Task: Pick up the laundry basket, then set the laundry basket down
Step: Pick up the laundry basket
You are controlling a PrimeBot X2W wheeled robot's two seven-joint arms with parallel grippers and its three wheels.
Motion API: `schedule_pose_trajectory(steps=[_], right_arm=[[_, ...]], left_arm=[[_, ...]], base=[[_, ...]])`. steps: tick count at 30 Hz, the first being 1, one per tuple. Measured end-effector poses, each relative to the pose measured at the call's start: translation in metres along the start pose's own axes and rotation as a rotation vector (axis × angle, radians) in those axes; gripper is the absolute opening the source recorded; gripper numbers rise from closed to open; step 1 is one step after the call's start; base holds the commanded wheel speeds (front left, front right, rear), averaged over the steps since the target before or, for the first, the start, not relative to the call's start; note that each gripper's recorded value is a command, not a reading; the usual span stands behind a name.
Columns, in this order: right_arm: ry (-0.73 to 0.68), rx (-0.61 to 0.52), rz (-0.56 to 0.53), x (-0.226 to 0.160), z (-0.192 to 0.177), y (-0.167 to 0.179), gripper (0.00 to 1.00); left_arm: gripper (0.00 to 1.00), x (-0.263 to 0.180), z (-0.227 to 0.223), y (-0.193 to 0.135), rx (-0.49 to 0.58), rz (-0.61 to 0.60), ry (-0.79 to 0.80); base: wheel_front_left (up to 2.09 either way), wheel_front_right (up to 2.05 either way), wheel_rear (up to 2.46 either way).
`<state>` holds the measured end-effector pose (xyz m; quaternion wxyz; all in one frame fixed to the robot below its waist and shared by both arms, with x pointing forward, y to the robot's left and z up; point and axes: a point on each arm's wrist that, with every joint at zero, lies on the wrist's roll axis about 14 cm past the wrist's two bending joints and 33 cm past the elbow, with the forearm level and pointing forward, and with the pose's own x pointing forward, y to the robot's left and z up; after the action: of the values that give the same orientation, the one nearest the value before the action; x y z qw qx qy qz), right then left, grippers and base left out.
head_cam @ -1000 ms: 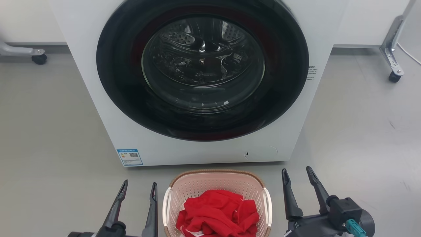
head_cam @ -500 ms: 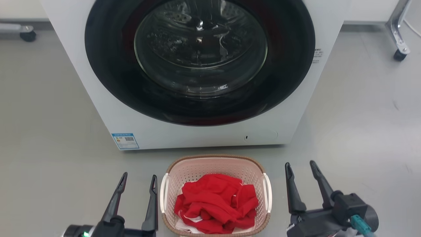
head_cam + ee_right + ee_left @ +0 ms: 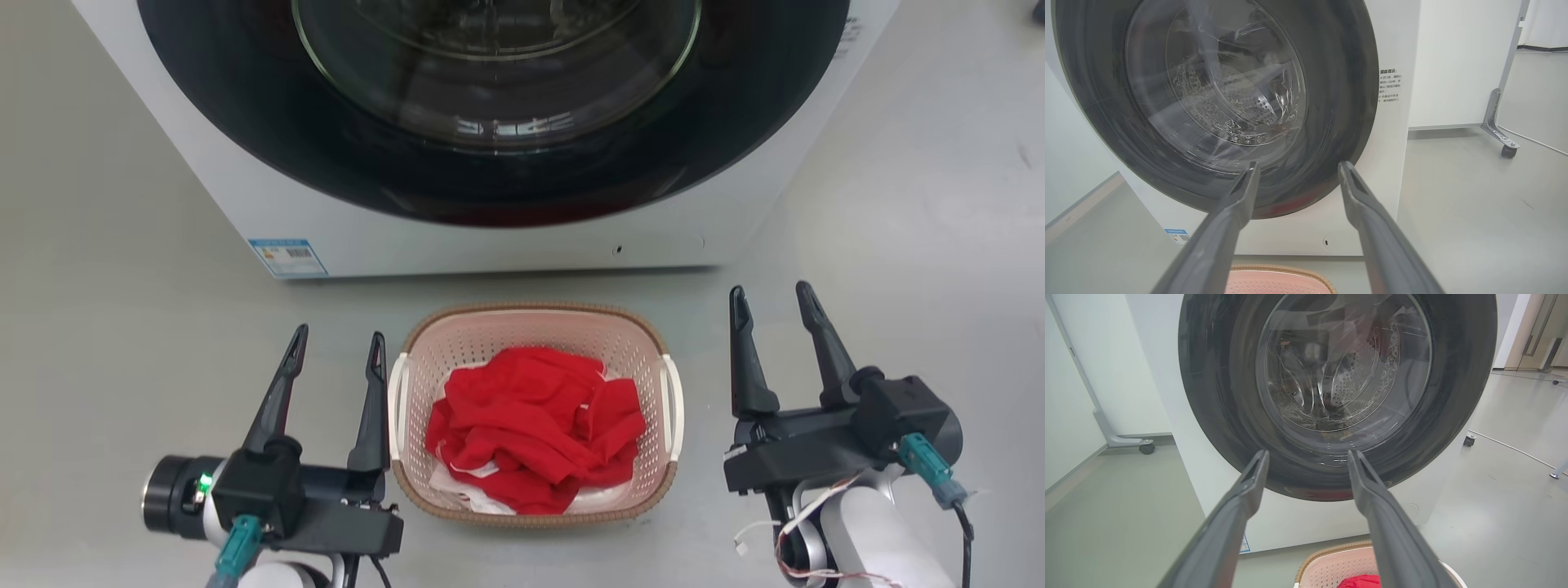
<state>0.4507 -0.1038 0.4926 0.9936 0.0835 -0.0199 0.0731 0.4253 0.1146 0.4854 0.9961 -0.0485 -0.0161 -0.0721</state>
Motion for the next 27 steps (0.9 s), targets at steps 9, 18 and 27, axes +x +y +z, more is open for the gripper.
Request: schedule_pose_trajectory(steps=[9, 18, 27], right_arm=[[0.095, 0.002, -0.032, 0.027, -0.046, -0.019, 1.0], [0.231, 0.0, -0.064, 0.044, -0.108, -0.036, 1.0], [0.34, -0.002, -0.085, 0.059, -0.165, -0.05, 1.0]], left_arm=[[1.0, 0.03, -0.048, 0.009, -0.019, 0.014, 0.108], [1.0, 0.052, -0.107, 0.02, -0.025, 0.033, 0.239], [1.0, 0.065, -0.168, 0.024, -0.034, 0.023, 0.369]], base=[[0.0, 0.0, 0.0], [0.0, 0.0, 0.0], [0.0, 0.0, 0.0]])
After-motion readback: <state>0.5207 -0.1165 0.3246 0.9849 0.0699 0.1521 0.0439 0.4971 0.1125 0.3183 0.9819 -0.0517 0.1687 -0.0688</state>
